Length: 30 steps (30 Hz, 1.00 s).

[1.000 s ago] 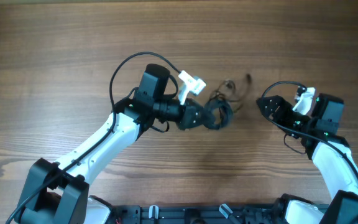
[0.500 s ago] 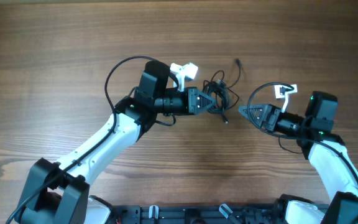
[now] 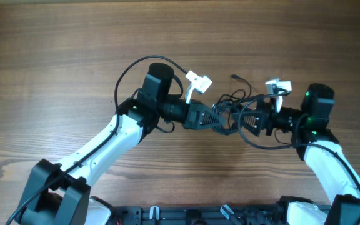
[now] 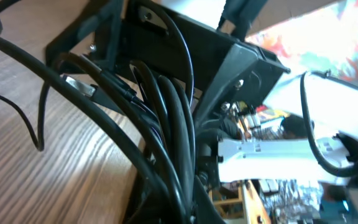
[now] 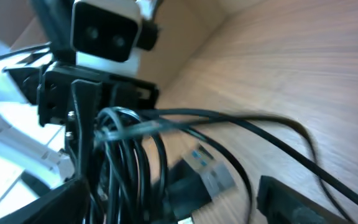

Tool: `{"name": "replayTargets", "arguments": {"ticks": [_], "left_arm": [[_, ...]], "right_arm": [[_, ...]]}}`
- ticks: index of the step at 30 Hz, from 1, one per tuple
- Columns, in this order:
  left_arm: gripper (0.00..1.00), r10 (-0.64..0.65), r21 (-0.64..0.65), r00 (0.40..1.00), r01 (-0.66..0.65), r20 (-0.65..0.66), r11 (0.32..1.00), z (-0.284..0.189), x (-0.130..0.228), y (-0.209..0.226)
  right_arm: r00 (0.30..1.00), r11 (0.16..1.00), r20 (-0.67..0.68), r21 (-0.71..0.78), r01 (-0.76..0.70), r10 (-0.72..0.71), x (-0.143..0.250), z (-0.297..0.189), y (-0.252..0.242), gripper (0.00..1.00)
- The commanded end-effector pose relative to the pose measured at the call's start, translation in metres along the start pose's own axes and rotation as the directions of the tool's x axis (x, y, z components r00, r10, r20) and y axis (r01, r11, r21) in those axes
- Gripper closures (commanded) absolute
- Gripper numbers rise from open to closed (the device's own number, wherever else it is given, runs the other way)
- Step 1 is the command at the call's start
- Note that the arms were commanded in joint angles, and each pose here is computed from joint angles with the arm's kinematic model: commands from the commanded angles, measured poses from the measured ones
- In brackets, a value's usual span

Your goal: Untangle cables

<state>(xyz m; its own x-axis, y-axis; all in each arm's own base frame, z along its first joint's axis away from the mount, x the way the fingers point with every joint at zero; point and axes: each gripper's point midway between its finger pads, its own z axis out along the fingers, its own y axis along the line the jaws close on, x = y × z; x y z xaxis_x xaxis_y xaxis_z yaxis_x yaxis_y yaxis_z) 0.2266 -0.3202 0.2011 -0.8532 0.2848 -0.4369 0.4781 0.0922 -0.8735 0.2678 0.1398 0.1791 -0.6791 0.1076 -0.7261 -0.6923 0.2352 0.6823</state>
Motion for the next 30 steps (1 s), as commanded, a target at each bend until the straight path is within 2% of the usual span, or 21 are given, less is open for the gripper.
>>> {"name": "replayTargets", "arguments": {"ticks": [1,2,3,4,6,7,11,13,16,18,22,25,26,30], "left_arm": [[0.95,0.103,0.079,0.993,-0.099,-0.055,0.992,0.005,0.013,-0.022],[0.93,0.107,0.080,0.992,-0.102,-0.061,0.992,0.006,0.015,-0.021],[0.92,0.105,0.077,0.992,-0.100,-0.065,0.992,0.006,0.017,-0.020],[0.92,0.100,0.076,0.993,-0.095,-0.067,0.993,0.006,0.017,-0.020],[0.91,0.094,0.059,0.994,-0.091,-0.061,0.994,0.006,0.016,-0.017],[0.90,0.093,0.046,0.994,-0.091,-0.056,0.995,0.006,0.015,-0.015],[0.80,0.084,-0.040,0.996,-0.085,-0.018,0.996,0.005,0.007,0.000],[0.66,0.084,-0.104,0.996,-0.082,0.009,0.991,0.004,0.002,0.011],[0.57,0.067,-0.183,0.997,-0.058,0.041,0.981,0.002,-0.003,0.024],[0.48,0.016,-0.242,0.997,0.004,0.080,0.970,-0.001,-0.008,0.035],[0.45,-0.134,-0.321,0.971,0.193,0.196,0.927,-0.007,-0.018,0.053],[0.44,-0.282,-0.350,0.898,0.398,0.337,0.848,-0.013,-0.025,0.069],[0.44,-0.338,-0.346,0.851,0.483,0.401,0.805,-0.015,-0.028,0.075],[0.40,-0.441,-0.297,0.710,0.659,0.550,0.691,-0.015,-0.032,0.085]], "right_arm": [[0.998,0.996,-0.034,-0.083,0.042,-0.045,0.004,0.010,0.014,0.34],[0.998,0.995,-0.036,-0.085,0.043,-0.046,0.004,0.010,0.014,0.45],[0.998,0.996,-0.034,-0.078,0.043,-0.045,0.004,0.010,0.013,0.64],[0.999,0.997,-0.034,-0.074,0.038,-0.041,0.004,0.010,0.013,0.74],[1.000,1.000,-0.025,-0.019,-0.018,0.018,0.001,0.010,0.003,0.91],[0.999,0.999,-0.020,0.003,-0.038,0.038,0.001,0.010,0.000,0.96],[0.994,0.993,-0.002,0.059,-0.105,0.105,-0.001,0.010,-0.010,0.96],[0.988,0.983,0.016,0.100,-0.152,0.151,-0.003,0.010,-0.017,0.96],[0.970,0.952,0.067,0.185,-0.242,0.234,-0.006,0.007,-0.034,0.96],[0.938,0.903,0.135,0.260,-0.343,0.318,-0.009,0.003,-0.050,0.96],[0.844,0.780,0.274,0.328,-0.532,0.461,-0.013,-0.006,-0.073,0.96],[0.775,0.715,0.327,0.307,-0.628,0.541,-0.014,-0.008,-0.076,0.96],[0.763,0.705,0.333,0.301,-0.643,0.554,-0.014,-0.008,-0.076,0.96],[0.737,0.681,0.342,0.290,-0.673,0.583,-0.013,-0.008,-0.076,0.96]]}}
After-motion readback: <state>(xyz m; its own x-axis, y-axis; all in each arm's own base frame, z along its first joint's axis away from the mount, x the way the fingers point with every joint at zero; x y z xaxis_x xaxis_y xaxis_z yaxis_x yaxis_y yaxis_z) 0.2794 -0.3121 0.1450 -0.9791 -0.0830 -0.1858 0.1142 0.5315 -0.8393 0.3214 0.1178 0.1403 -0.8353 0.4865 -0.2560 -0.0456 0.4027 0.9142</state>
